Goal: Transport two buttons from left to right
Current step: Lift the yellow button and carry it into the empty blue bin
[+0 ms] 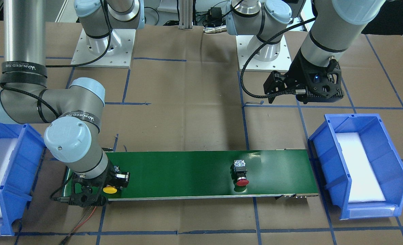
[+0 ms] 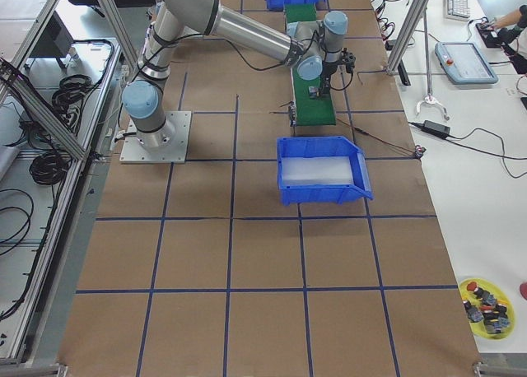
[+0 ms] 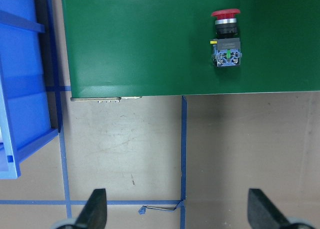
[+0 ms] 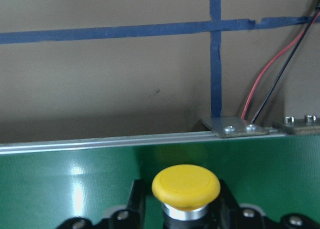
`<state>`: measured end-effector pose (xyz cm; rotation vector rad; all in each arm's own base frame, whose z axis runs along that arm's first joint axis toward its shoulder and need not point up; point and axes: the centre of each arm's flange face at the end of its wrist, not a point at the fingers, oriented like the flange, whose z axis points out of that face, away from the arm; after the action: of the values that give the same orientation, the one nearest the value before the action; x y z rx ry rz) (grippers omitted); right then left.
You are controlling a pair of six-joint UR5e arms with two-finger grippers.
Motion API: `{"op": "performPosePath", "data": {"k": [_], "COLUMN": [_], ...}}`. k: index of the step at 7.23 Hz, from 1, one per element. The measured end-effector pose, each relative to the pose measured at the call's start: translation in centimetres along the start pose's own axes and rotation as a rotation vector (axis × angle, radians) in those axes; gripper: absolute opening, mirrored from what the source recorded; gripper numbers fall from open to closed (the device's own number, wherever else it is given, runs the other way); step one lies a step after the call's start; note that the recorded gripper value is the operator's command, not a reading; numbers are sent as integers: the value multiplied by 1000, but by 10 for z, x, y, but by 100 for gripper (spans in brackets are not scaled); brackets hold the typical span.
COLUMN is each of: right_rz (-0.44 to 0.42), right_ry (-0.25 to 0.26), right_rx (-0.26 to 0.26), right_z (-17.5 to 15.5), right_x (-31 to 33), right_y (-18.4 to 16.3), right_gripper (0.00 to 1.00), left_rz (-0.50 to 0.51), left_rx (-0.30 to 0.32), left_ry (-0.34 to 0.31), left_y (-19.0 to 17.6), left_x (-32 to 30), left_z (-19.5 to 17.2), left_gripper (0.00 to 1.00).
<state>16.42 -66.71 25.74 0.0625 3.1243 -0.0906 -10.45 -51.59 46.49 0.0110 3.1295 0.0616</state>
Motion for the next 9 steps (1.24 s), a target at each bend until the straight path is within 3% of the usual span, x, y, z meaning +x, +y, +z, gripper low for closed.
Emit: {"op": "performPosePath", "data": {"k": [3,6,7,9], "right_rz": [12,-53,-85,-132], "right_ry": [-4,25,46,58], "right_rx": [67,81,97,70], "right_z": [-74,-158,-177,-168], "right_x": [31,188,255,326], "right_y": [-18,-41,-41,-32], "right_gripper": [3,3,3,2], "left_rz": [0,-4,-14,-33], "left_rx": [3,6,6,6], "left_ry": [-1,-1,1,4], "left_y": [1,1,1,2], "left_x": [0,0,0,1], "left_z": [-1,-3,-3,-2], "left_gripper": [100,100,100,100]}}
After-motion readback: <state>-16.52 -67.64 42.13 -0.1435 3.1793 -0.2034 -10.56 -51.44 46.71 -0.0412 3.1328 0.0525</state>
